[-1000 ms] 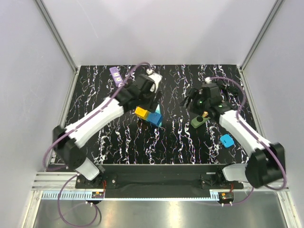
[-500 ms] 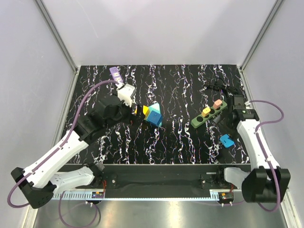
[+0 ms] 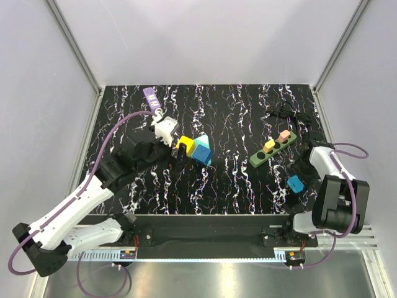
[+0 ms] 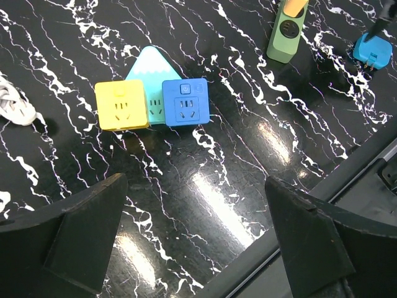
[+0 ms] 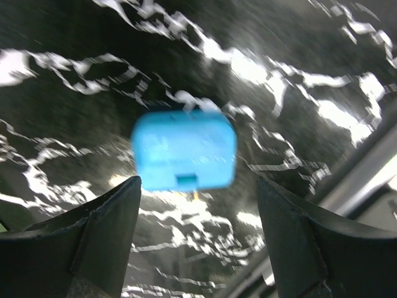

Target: Insert the plug

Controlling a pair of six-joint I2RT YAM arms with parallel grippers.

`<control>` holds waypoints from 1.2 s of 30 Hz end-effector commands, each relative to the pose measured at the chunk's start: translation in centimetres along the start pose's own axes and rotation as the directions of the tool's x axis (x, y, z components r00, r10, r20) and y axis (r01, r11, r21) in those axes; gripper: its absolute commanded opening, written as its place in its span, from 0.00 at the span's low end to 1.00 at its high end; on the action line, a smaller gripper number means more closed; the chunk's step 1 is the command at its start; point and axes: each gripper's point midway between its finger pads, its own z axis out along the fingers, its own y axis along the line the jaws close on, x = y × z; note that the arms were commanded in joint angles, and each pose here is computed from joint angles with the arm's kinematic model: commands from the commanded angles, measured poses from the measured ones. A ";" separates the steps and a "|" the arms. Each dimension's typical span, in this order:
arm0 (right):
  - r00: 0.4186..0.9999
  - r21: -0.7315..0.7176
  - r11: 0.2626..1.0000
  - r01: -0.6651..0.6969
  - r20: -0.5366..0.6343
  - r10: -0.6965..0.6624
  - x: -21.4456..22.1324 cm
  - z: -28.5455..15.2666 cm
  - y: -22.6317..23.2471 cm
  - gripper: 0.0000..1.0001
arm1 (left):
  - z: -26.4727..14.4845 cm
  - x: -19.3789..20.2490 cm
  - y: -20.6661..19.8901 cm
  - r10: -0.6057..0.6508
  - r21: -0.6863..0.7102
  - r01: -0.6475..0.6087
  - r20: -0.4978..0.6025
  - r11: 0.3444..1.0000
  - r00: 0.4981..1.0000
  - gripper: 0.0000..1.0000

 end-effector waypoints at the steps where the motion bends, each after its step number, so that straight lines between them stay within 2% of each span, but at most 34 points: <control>1: 0.997 -0.036 0.999 0.009 0.077 -0.006 -1.9 1.0 1.5 0.80 | -0.6 -1.7 -0.2 0.026 0.012 -0.027 0.074 1.000 0.997 0.99; 10: 0.999 -0.034 0.998 0.053 0.011 -0.053 -0.6 3.1 2.1 0.81 | -0.7 -1.6 -0.2 0.018 0.015 -0.020 0.079 1.000 0.997 0.99; 12: 0.998 -0.022 0.998 0.065 -0.010 -0.065 0.0 3.5 1.8 0.77 | -0.8 -1.7 0.2 0.014 -0.012 -0.013 0.084 1.000 0.996 0.98; 13: 0.997 -0.030 0.997 0.074 -0.012 -0.074 0.0 3.4 1.8 0.67 | -0.7 -1.6 0.2 0.014 -0.012 -0.013 0.083 1.000 0.996 0.97; 15: 0.996 -0.071 0.994 0.089 -0.027 -0.091 0.3 2.9 2.4 0.54 | -0.7 -1.5 0.1 0.011 -0.004 -0.010 0.082 1.000 0.997 0.97; 16: 0.994 -0.108 0.989 0.104 -0.010 -0.106 -0.1 2.1 2.8 0.34 | -0.5 -1.4 0.1 0.006 -0.002 -0.006 0.072 1.000 0.997 0.96; 18: 0.992 -0.162 0.979 0.127 -0.005 -0.130 -0.3 0.8 3.4 0.19 | -0.3 -1.4 -0.1 -0.019 0.005 0.019 0.068 1.000 0.998 0.94; 19: 0.991 -0.195 0.972 0.135 0.022 -0.133 -1.0 -0.7 3.7 0.03 | 0.0 -1.1 -0.7 -0.037 0.033 0.036 0.045 0.999 0.998 0.94; 20: 0.989 -0.225 0.963 0.149 0.029 -0.146 -1.0 -1.6 4.0 0.00 | 0.1 -1.0 -1.3 -0.045 0.063 0.043 0.032 0.997 0.998 0.93; 22: 0.979 -0.294 0.935 0.200 0.088 -0.182 -1.7 -4.7 4.6 0.00 | 0.2 -1.2 -1.9 -0.070 0.093 0.069 0.007 0.993 0.998 0.91; 25: 0.952 -0.418 0.856 0.305 0.153 -0.265 -0.5 -9.3 6.3 0.00 | -0.4 -2.4 -2.7 -0.126 0.167 0.126 -0.007 0.978 0.992 0.89; 27: 0.939 -0.443 0.828 0.344 0.176 -0.296 0.2 -10.9 6.6 0.00 | -0.7 -2.9 -2.8 -0.159 0.197 0.158 -0.012 0.968 0.987 0.88; 31: 0.944 -0.413 0.851 0.326 0.198 -0.265 0.4 -11.4 5.3 0.00 | -1.4 -3.7 -2.9 -0.222 0.254 0.220 -0.023 0.942 0.975 0.87; 32: 0.947 -0.363 0.880 0.306 0.215 -0.240 -0.2 -10.7 4.5 0.07 | -1.3 -3.4 -2.8 -0.220 0.254 0.219 -0.028 0.942 0.975 0.87; 33: 0.962 -0.349 0.903 0.250 0.198 -0.190 -0.2 -10.2 4.3 0.51 | -1.3 -3.2 -2.8 -0.216 0.254 0.217 -0.032 0.942 0.976 0.88; 34: 0.972 -0.311 0.927 0.209 0.167 -0.163 -0.3 -9.0 3.6 0.64 | -1.3 -3.0 -2.8 -0.212 0.252 0.213 -0.033 0.944 0.977 0.88; 36: 0.990 -0.285 0.952 0.110 0.111 -0.081 -0.5 -7.9 3.2 0.67 | -0.8 -2.2 -2.3 -0.208 0.231 0.213 -0.046 0.949 0.977 0.89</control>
